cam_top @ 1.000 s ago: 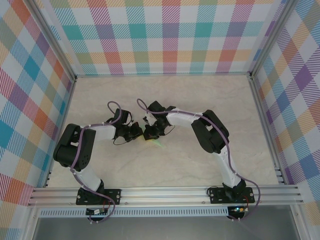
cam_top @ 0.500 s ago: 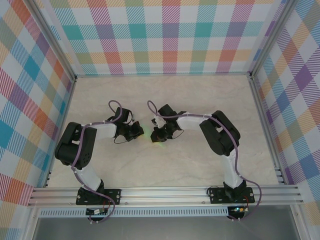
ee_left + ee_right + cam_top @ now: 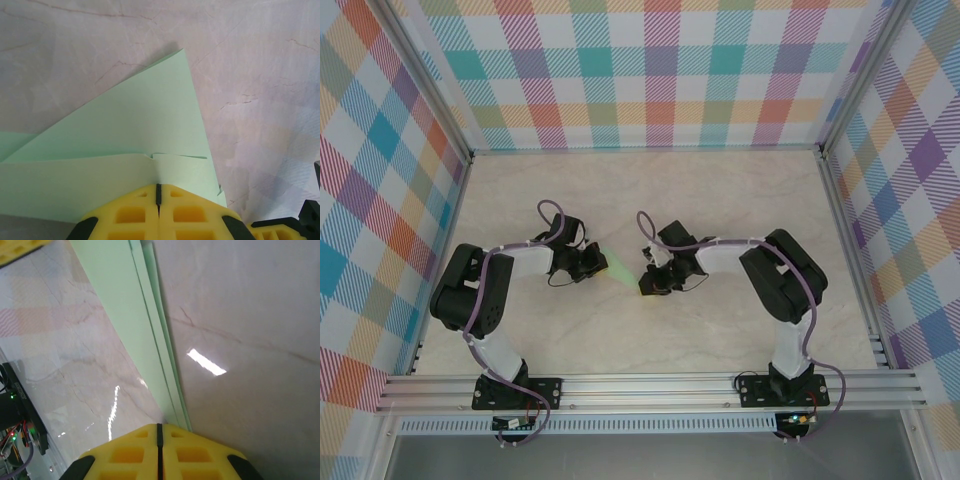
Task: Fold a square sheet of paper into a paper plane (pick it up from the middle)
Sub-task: Turn over a paper plane at the center of the table.
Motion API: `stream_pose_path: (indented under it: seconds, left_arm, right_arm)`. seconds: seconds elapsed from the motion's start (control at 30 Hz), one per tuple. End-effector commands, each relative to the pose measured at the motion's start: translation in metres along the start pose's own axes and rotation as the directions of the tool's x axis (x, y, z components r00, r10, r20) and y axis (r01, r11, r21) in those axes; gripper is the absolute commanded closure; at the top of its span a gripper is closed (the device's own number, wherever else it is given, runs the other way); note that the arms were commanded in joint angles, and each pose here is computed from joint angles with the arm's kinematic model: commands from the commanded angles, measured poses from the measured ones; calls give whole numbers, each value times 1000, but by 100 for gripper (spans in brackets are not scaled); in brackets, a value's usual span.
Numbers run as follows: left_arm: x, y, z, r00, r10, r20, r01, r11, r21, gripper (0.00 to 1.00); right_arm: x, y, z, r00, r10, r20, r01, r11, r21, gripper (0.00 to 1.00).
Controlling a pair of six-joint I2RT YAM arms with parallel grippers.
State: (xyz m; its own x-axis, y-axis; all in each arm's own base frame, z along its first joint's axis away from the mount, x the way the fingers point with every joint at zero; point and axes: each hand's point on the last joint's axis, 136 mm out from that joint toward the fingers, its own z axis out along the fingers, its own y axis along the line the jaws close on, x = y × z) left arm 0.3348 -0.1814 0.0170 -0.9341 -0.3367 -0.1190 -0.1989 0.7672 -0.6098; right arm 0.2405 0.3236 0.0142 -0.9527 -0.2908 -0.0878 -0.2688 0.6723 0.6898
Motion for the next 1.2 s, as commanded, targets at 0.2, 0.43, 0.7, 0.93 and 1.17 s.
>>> stream_pose_path:
  seconds: [0.2, 0.43, 0.7, 0.93, 1.17]
  left_arm:
    - [4, 1, -20, 1000, 22, 7, -21, 996, -89, 91]
    - [2, -37, -69, 989, 71, 126, -48, 982, -182, 57]
    - [18, -35, -85, 977, 118, 179, -22, 886, -462, 40]
    - [12, -47, -59, 970, 187, 153, -52, 780, -623, 36]
    - [3, -46, -25, 979, 181, 90, -65, 702, -709, 36]
  right_arm:
    - [8, 13, -56, 987, 21, 159, -32, 997, 69, 79]
    - [4, -8, -122, 931, -70, 358, -63, 936, 345, 41]
    - [10, -22, -157, 902, -194, 385, -26, 866, 499, 14]
    - [9, -39, -158, 894, -208, 397, -43, 842, 538, 0]
    - [11, -49, -159, 891, -202, 406, -71, 823, 564, 0]
